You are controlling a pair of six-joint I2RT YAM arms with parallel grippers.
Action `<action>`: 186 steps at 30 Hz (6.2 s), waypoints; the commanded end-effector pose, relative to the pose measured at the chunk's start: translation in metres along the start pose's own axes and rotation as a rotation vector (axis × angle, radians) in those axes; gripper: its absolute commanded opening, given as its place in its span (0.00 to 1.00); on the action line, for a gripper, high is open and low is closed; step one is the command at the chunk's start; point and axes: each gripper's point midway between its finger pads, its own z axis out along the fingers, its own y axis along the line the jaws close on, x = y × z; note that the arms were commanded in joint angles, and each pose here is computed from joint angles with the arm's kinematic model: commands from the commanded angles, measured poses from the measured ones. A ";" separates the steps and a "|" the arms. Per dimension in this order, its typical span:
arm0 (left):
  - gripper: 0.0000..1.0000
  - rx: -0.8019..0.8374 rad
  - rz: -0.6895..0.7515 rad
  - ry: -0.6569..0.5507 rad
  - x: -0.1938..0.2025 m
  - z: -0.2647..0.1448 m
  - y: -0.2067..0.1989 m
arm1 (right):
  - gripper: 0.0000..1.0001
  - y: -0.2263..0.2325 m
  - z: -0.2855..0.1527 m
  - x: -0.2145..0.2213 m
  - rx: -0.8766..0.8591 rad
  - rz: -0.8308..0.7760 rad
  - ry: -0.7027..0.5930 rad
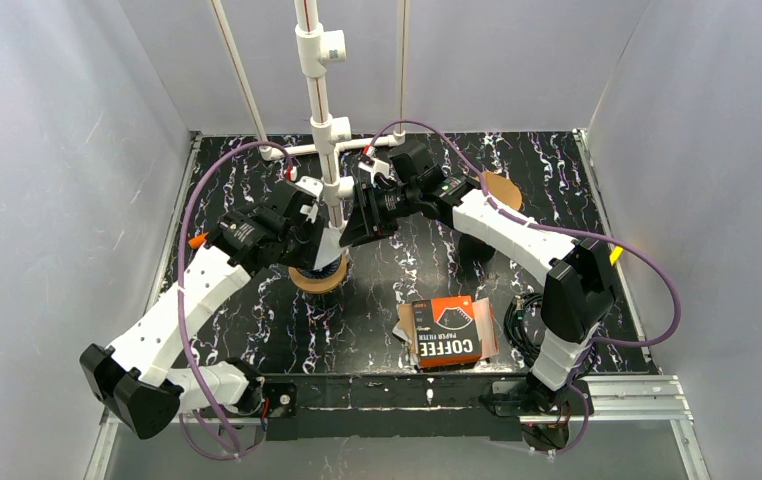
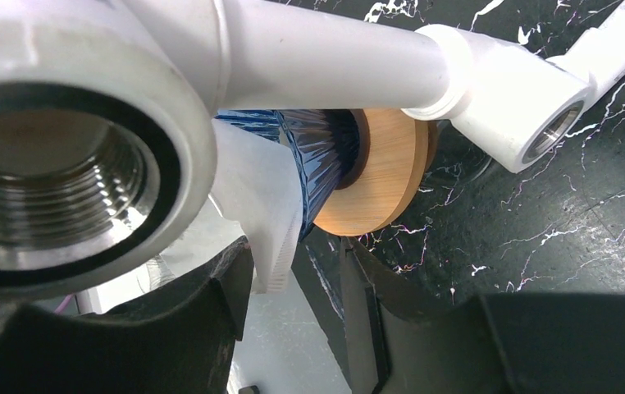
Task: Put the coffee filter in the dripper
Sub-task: Adjust the coffee filter in the coffee dripper.
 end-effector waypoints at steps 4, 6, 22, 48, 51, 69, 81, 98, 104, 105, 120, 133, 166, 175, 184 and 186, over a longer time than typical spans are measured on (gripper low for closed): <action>0.49 0.002 -0.049 -0.025 0.012 -0.006 0.004 | 0.51 0.007 -0.001 0.003 -0.029 -0.012 0.009; 0.49 -0.001 -0.050 -0.014 0.015 -0.003 0.004 | 0.51 0.004 0.001 0.006 -0.025 -0.008 0.013; 0.61 0.037 -0.156 -0.075 -0.008 -0.034 0.004 | 0.49 -0.002 0.002 0.013 -0.005 0.012 0.025; 0.59 0.158 -0.346 0.077 0.008 0.000 -0.003 | 0.72 -0.001 0.010 0.015 -0.026 0.043 0.024; 0.58 0.152 -0.345 0.102 0.016 0.008 -0.004 | 0.72 -0.005 0.015 0.020 -0.021 0.054 0.040; 0.59 0.122 -0.340 0.194 0.044 0.038 -0.006 | 0.73 -0.025 0.030 0.040 0.050 0.110 0.110; 0.62 0.038 -0.347 0.225 0.052 0.050 0.004 | 0.74 -0.038 0.036 0.047 0.099 0.137 0.145; 0.74 0.052 -0.328 0.188 0.041 0.037 0.006 | 0.92 -0.001 0.002 0.010 0.064 0.009 -0.002; 0.76 0.069 -0.333 0.154 0.035 0.026 0.006 | 0.93 0.010 -0.010 -0.003 0.007 -0.003 -0.069; 0.77 0.076 -0.337 0.141 0.033 0.024 0.006 | 0.93 0.013 -0.011 -0.004 -0.003 -0.007 -0.075; 0.81 0.133 -0.361 0.077 0.018 -0.005 0.003 | 0.69 -0.010 0.006 0.012 0.021 0.067 0.001; 0.79 0.145 -0.368 0.009 0.001 -0.026 0.011 | 0.64 -0.018 0.014 0.012 0.023 0.078 0.019; 0.77 0.174 -0.437 0.081 0.020 0.000 0.014 | 0.79 0.005 0.001 0.002 -0.011 0.043 -0.017; 0.78 0.192 -0.422 0.049 0.010 -0.011 0.014 | 0.91 0.025 -0.018 -0.004 -0.058 0.021 -0.073; 0.80 0.216 -0.414 -0.009 -0.006 -0.031 0.014 | 0.92 0.029 -0.034 -0.009 -0.056 0.013 -0.100; 0.81 0.228 -0.408 -0.035 -0.011 -0.037 0.014 | 0.92 0.029 -0.039 -0.013 -0.052 0.007 -0.118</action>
